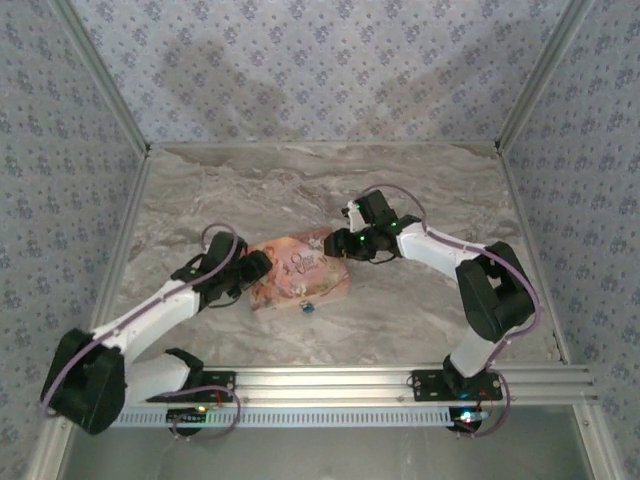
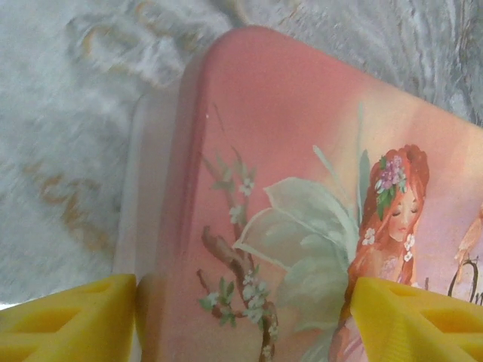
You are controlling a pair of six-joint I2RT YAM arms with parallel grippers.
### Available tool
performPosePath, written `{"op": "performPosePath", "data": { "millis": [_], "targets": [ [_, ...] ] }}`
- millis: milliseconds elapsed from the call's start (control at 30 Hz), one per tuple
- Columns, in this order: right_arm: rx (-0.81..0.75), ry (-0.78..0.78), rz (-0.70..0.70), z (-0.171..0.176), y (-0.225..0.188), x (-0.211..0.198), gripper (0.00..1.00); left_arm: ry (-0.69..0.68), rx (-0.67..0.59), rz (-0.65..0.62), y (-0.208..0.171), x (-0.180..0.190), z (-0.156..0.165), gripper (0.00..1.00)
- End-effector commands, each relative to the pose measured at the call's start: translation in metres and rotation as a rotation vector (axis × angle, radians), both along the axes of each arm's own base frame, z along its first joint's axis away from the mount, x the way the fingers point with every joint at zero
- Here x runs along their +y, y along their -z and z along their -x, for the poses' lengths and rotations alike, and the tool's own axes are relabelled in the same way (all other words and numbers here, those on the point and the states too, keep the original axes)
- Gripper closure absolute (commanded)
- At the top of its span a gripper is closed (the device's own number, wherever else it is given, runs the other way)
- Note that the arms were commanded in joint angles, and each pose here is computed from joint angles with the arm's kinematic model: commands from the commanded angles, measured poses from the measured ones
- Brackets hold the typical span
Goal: Unlock the padlock with the key
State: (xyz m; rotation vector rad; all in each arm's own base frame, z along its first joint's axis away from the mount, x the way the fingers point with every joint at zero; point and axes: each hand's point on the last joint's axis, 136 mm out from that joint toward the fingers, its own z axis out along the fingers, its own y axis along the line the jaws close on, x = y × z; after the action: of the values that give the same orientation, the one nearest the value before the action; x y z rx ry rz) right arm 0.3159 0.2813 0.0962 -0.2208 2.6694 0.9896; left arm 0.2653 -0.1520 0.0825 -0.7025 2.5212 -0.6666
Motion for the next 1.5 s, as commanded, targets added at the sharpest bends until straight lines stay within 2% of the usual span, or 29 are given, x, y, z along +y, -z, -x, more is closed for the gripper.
{"op": "performPosePath", "data": {
  "millis": [0,267,433,567,700,1100,1300,1467],
  "targets": [
    [0.025,-0.018,-0.033,-0.001,0.000,0.009,0.46,0.116,-0.075,0.073,-0.019,-0.041,-0.033,0.28],
    [0.005,0.100,-0.004,-0.032,-0.001,-0.033,0.46,0.240,-0.068,0.089,-0.024,-0.101,-0.094,0.31],
    [0.004,0.171,0.008,-0.045,0.000,-0.059,0.46,0.312,-0.049,0.091,-0.019,-0.140,-0.114,0.32],
    [0.001,0.198,-0.003,-0.052,-0.004,-0.069,0.46,0.320,-0.030,0.093,-0.012,-0.150,-0.121,0.32],
    [-0.006,0.182,-0.016,-0.055,-0.008,-0.061,0.46,0.299,-0.026,0.077,-0.011,-0.141,-0.116,0.32],
    [-0.002,0.118,-0.022,-0.053,-0.006,-0.021,0.45,0.193,-0.027,0.035,-0.008,-0.077,-0.097,0.29],
    [-0.007,0.127,0.002,-0.052,-0.008,-0.024,0.44,0.200,-0.042,0.012,-0.013,-0.067,-0.102,0.27],
    [-0.013,0.145,0.027,-0.050,-0.010,-0.033,0.38,0.209,-0.050,-0.006,-0.016,-0.064,-0.109,0.23]
  ]
}}
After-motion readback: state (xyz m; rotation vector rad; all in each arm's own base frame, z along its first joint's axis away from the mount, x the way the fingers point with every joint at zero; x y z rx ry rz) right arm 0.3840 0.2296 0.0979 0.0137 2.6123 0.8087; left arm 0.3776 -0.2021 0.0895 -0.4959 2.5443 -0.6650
